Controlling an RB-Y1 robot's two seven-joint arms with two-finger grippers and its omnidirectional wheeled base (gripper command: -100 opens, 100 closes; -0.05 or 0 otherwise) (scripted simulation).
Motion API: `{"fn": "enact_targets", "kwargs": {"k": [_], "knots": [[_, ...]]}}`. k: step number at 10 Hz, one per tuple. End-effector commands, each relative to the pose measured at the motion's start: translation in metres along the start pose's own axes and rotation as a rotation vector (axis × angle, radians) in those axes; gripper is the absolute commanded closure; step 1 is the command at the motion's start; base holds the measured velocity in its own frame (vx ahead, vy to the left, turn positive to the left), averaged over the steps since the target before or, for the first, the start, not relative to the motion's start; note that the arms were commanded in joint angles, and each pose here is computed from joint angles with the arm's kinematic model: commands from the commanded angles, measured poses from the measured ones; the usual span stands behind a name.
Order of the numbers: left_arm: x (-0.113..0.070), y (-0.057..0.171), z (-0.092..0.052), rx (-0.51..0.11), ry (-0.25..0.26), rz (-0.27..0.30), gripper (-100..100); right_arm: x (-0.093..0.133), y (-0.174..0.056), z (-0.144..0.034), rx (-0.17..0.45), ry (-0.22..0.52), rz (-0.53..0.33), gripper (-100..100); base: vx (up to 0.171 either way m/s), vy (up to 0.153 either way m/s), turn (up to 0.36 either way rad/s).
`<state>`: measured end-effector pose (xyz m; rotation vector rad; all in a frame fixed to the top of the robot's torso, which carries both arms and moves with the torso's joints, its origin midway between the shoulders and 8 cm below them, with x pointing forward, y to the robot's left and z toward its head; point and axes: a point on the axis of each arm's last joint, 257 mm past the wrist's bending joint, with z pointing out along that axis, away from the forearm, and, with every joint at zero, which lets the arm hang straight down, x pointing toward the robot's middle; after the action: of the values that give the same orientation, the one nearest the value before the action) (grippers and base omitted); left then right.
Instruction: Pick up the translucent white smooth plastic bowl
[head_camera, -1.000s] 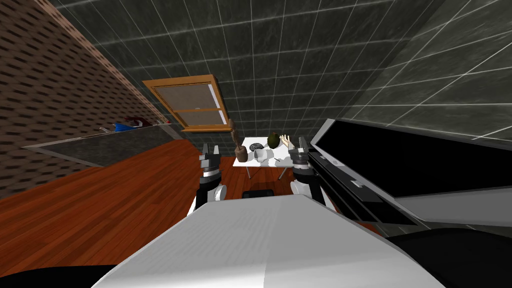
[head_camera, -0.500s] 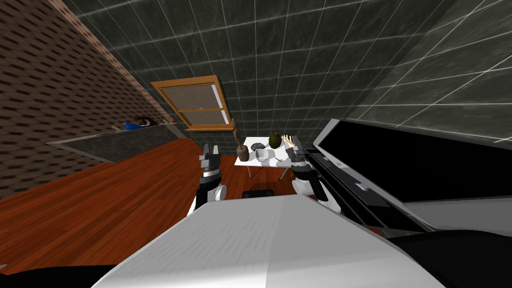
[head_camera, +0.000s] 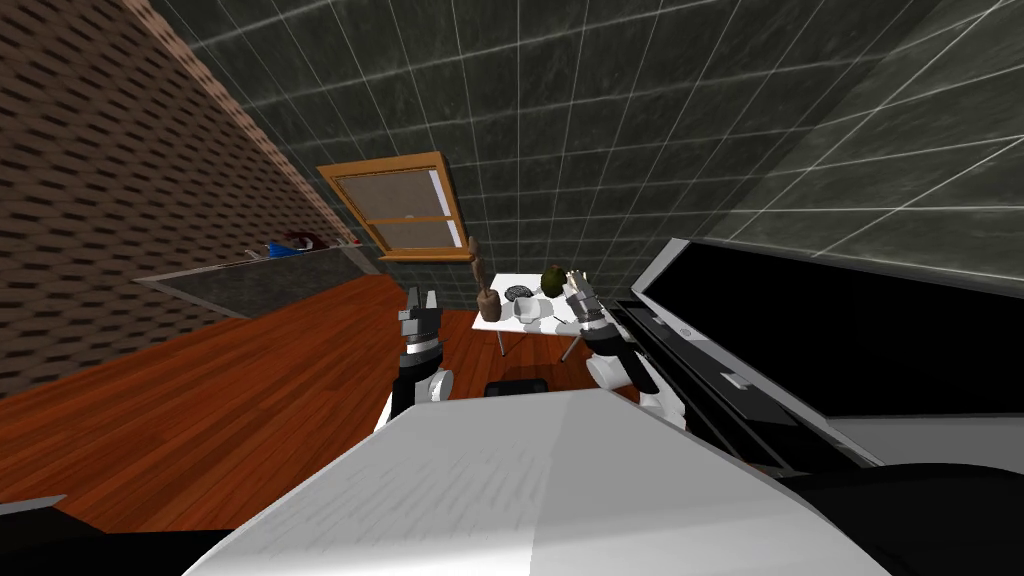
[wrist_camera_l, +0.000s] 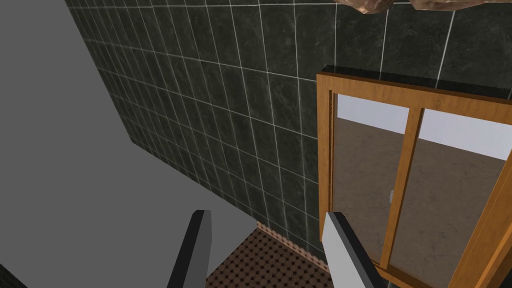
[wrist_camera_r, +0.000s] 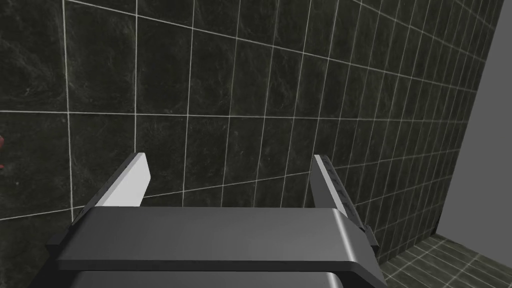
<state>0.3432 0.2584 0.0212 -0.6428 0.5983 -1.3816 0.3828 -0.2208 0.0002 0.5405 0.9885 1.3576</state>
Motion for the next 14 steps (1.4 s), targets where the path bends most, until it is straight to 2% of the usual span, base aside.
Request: {"fn": "enact_targets", "kwargs": {"k": [1, 4, 7, 8, 11, 14], "knots": [[0.000, 0.000, 0.000, 0.000, 0.000, 0.000, 0, 0.011, -0.006, 0.004, 0.030, 0.053, -0.036, -100, -0.002, 0.014, 0.103], [0.000, 0.000, 0.000, 0.000, 0.000, 0.000, 0, 0.022, -0.014, 0.006, 0.059, 0.116, -0.080, -100, -0.002, 0.013, 0.080], [0.000, 0.000, 0.000, 0.000, 0.000, 0.000, 0, 0.043, -0.029, 0.008, 0.116, 0.221, -0.159, -100, 0.003, 0.017, 0.097], [0.000, 0.000, 0.000, 0.000, 0.000, 0.000, 0, 0.044, -0.031, 0.007, 0.124, 0.234, -0.169, -100, 0.006, 0.014, 0.089], [0.000, 0.000, 0.000, 0.000, 0.000, 0.000, 0, 0.066, -0.047, 0.003, 0.178, 0.347, -0.259, -100, 0.008, 0.018, 0.126], [0.000, 0.000, 0.000, 0.000, 0.000, 0.000, 0, 0.077, -0.063, -0.004, 0.230, 0.429, -0.329, -100, 0.010, 0.017, 0.106]]}}
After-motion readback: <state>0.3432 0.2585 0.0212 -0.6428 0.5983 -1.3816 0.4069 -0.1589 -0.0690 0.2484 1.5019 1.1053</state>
